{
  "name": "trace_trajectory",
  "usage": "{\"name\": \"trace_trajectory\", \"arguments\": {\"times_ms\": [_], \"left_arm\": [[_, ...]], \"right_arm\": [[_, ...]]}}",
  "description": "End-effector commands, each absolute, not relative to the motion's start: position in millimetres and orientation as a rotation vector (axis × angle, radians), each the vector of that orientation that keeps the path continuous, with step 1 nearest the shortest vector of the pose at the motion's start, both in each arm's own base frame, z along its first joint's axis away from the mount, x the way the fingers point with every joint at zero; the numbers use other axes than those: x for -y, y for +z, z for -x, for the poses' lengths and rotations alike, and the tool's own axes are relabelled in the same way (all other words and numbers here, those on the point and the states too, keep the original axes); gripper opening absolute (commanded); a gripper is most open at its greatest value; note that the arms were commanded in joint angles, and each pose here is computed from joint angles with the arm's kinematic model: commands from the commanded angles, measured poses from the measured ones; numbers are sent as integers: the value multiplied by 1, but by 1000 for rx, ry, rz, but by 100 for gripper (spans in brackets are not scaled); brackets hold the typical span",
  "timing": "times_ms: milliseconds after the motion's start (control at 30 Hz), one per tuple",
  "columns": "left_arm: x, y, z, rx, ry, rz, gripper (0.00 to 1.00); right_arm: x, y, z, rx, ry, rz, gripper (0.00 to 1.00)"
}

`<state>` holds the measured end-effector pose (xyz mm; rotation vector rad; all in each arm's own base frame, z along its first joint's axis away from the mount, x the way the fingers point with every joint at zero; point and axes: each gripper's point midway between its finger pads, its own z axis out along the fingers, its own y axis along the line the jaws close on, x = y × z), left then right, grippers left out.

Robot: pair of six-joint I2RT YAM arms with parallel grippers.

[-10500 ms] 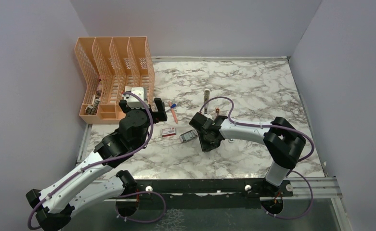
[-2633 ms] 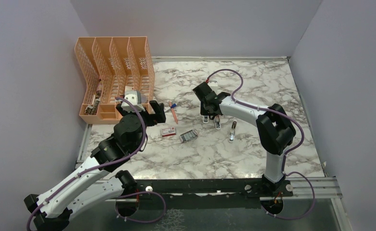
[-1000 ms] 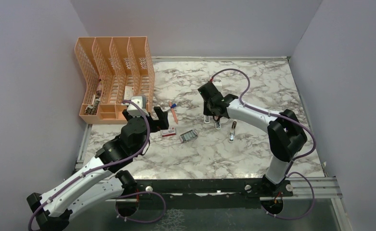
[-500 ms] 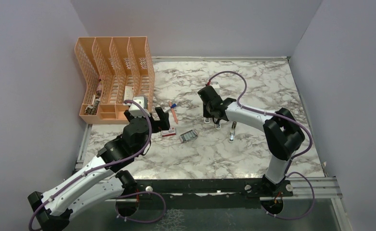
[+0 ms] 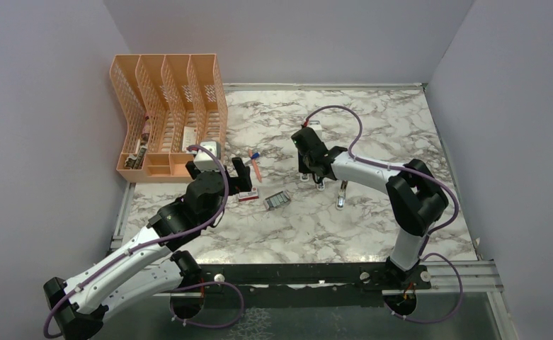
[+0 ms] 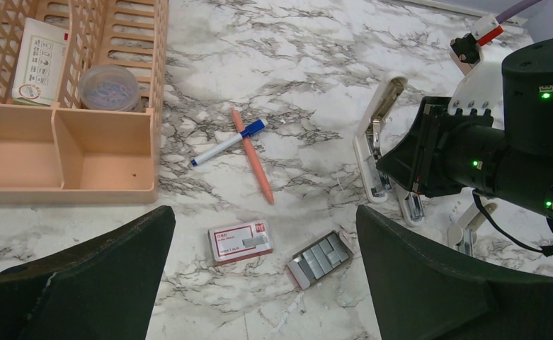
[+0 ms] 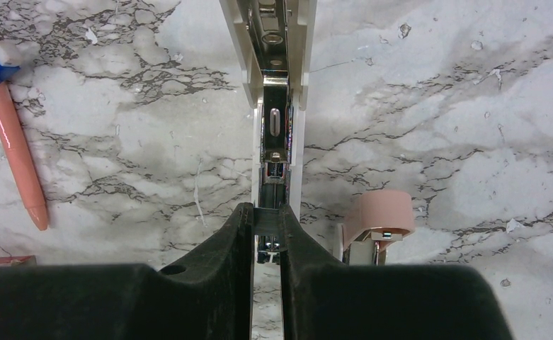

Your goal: Load the staples into the stapler

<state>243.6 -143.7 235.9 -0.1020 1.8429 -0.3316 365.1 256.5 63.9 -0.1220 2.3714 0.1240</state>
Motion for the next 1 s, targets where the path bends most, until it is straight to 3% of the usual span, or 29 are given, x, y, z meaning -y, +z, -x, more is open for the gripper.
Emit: {"name": "trace_trajectory", "arguments": {"times_ms": [0, 967], "left_arm": [[146, 238, -245, -1832, -350, 112, 99], [145, 237, -245, -1834, -341, 113, 99]], "right_arm": [[-255, 59, -369, -2365, 117, 122, 19], [-251, 45, -368, -2412, 95, 113, 18]]}}
